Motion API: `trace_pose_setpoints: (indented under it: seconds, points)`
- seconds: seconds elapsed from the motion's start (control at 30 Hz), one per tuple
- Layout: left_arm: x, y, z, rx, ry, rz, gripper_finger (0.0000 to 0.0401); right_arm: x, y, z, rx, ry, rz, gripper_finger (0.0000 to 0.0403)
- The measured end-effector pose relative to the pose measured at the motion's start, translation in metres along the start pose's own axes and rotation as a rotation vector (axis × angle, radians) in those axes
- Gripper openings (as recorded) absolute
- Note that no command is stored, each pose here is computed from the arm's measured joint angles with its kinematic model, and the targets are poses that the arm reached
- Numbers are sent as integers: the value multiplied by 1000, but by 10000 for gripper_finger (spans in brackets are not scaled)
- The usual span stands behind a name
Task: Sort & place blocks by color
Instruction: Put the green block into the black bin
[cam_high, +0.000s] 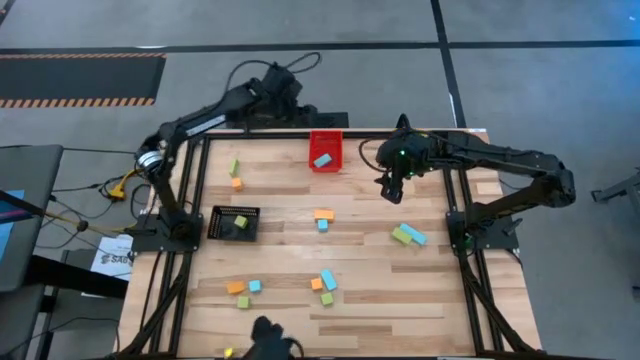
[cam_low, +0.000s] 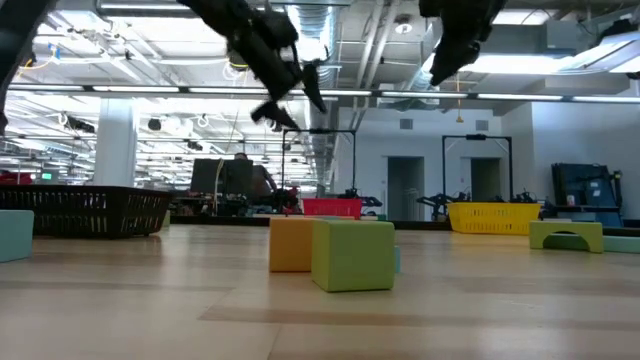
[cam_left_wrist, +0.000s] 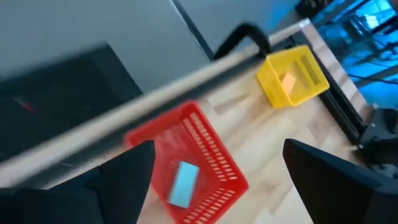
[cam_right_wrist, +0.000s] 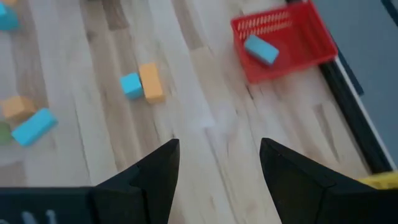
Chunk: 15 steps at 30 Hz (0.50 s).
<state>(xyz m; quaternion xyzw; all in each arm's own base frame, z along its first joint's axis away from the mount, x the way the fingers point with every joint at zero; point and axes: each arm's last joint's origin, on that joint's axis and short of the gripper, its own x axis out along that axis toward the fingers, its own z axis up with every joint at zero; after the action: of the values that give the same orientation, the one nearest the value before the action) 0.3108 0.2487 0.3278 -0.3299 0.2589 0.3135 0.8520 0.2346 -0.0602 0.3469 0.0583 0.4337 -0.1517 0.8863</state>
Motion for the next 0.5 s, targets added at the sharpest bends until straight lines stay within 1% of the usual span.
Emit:
trace_pose_setpoints:
  seconds: [0.13, 0.27, 0.37, 0.5]
  points:
    - [-53, -16, 1, 122, -81, 10, 326, 0, -4, 9, -35, -95, 2, 244]
    - [-94, -32, -14, 271, -104, 9, 316, -1, -4, 17, -109, -176, 80, 244]
    - [-118, -42, -35, 324, -120, -39, 311, -2, -2, 19, -132, -205, 136, 244]
    - [-130, -50, -73, 340, -128, -125, 306, -1, 4, 17, -146, -197, 218, 244]
